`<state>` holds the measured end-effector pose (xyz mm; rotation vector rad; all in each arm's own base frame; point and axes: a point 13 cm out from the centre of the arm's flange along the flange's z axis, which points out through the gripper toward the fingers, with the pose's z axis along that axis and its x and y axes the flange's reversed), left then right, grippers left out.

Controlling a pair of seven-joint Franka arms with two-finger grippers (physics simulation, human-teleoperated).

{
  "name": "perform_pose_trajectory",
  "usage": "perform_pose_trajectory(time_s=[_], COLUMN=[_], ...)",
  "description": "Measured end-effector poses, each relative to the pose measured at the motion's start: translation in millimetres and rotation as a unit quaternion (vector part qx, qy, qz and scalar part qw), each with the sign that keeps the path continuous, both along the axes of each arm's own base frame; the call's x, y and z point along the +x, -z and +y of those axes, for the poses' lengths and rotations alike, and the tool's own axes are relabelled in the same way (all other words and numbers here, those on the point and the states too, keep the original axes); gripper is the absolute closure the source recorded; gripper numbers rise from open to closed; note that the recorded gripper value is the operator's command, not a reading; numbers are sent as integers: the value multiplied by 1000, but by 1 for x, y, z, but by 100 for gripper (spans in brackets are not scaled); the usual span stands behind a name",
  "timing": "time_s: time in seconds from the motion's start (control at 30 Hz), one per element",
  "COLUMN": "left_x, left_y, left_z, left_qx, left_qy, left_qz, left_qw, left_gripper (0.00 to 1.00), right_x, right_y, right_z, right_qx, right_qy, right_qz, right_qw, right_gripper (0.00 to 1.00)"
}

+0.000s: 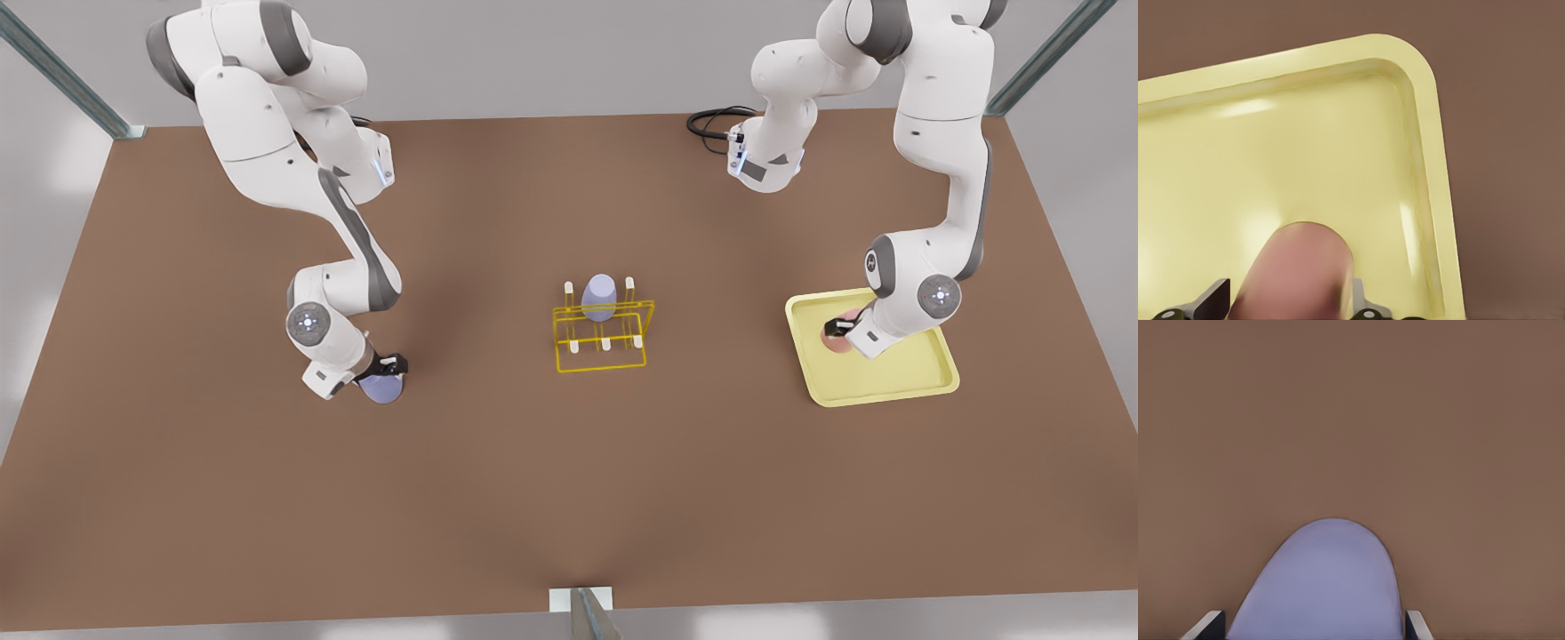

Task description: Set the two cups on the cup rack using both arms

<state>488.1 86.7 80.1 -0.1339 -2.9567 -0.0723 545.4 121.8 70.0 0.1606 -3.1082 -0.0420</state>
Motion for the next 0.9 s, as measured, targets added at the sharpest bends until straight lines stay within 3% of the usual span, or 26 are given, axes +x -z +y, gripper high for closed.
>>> perform_pose_trajectory(time_s=[0.1, 0.13, 0.17, 0.3, 0.33, 0.5, 0.73, 0.9], left_x=[-3, -5, -5, -6, -4, 3, 61, 103], left_y=[2, 3, 4, 4, 2, -11, -71, -124], left_z=[0, -1, -1, -1, -2, -7, -41, -177], left_qx=[-1, -1, 0, 1, 1, 3, 6, -20], left_qy=[1, 1, 1, 1, 2, 3, 17, 80], left_qz=[7, 9, 11, 13, 11, 9, 0, -1], left_qw=[1000, 1000, 1000, 1000, 1000, 1000, 1000, 997], left_gripper=[9, 21, 24, 22, 22, 22, 22, 22], right_x=[-1, -1, -1, 0, 0, 6, 19, 15], right_y=[2, 2, 2, 3, 3, -3, -32, -93], right_z=[0, 0, 0, 0, 0, -2, 4, 101], right_qx=[-1, -1, -1, 1, 1, 2, 10, 81], right_qy=[0, 0, 0, 0, 0, 1, 0, -12], right_qz=[1, 1, 2, 2, 2, -4, -27, -49], right_qw=[1000, 1000, 1000, 1000, 1000, 1000, 1000, 995], right_gripper=[0, 1, 8, 11, 17, 18, 18, 18])
